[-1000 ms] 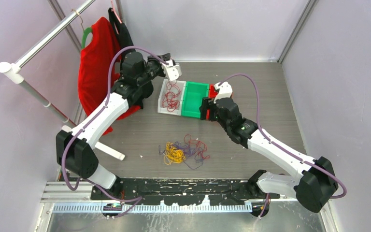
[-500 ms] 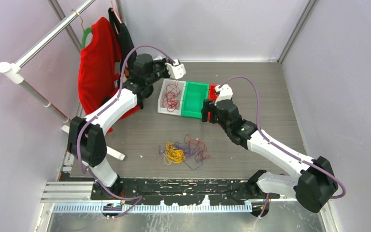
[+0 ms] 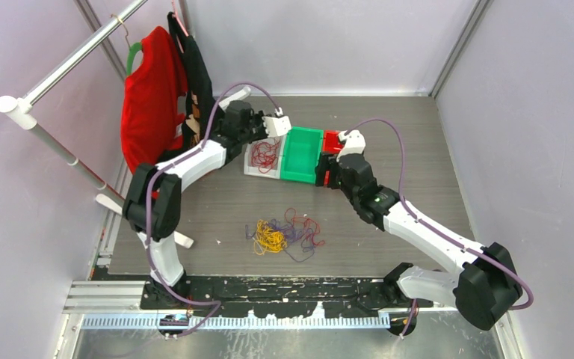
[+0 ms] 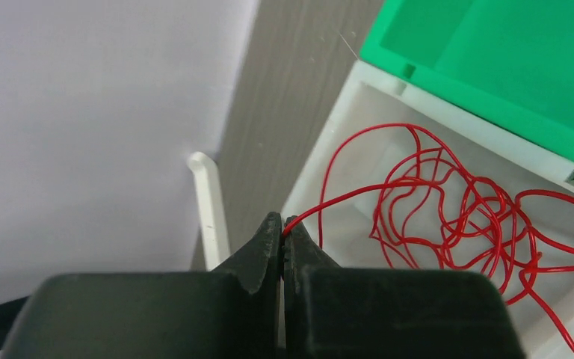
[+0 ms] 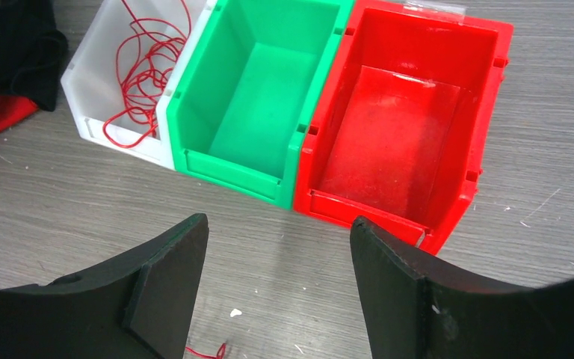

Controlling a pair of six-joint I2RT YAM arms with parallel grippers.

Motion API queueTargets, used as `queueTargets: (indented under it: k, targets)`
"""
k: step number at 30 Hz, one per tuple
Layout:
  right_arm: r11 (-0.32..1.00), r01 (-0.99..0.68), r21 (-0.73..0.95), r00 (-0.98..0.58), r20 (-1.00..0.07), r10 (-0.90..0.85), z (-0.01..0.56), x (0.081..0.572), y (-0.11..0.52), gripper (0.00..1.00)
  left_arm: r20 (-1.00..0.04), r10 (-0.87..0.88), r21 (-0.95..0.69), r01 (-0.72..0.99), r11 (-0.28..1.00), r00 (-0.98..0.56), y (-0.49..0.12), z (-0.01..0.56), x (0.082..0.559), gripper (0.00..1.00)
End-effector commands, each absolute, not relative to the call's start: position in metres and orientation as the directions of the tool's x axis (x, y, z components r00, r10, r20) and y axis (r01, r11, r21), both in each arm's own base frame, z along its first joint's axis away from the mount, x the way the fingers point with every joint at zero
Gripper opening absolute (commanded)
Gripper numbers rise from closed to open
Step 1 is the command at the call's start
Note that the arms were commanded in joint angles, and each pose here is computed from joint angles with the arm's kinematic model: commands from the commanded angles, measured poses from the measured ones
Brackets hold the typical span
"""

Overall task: Untangle the cables
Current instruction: Place the cable in the bin.

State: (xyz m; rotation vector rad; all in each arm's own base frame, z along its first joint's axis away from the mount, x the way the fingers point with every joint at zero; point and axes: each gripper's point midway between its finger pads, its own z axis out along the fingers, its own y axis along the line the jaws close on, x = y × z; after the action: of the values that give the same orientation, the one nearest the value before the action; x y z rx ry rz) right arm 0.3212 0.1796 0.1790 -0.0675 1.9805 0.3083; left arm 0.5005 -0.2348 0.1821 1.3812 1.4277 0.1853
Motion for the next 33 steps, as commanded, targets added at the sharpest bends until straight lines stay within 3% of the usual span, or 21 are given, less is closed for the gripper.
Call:
queueTargets:
  k: [1, 7, 13, 25, 33]
  targets:
    - [0.957, -0.175, 0.23, -0.367, -0.918, 0.153, 0.195, 0.33, 0.178, 0.75, -0.544, 0.823, 0.714, 0.605, 0.353, 0.162, -0.224, 0.172, 0.521, 0.0]
    - [0.961, -0.152, 0.232, -0.365, -0.916, 0.164, 0.193, 0.334, 0.171, 0.74, -0.586, 0.795, 0.638, 0.694, 0.333, 0.158, -0.238, 0.148, 0.509, 0.0]
    - [0.953, -0.174, 0.248, -0.383, -0.909, 0.167, 0.19, 0.332, 0.174, 0.74, -0.636, 0.77, 0.489, 0.801, 0.347, 0.055, -0.249, 0.119, 0.488, 0.0]
    - [0.954, -0.168, 0.248, -0.381, -0.909, 0.17, 0.191, 0.326, 0.169, 0.73, -0.584, 0.812, 0.485, 0.799, 0.356, -0.007, -0.243, 0.073, 0.487, 0.0]
    - [0.951, -0.171, 0.257, -0.389, -0.905, 0.174, 0.19, 0.326, 0.17, 0.73, -0.609, 0.793, 0.467, 0.809, 0.358, 0.0, -0.245, 0.132, 0.487, 0.32]
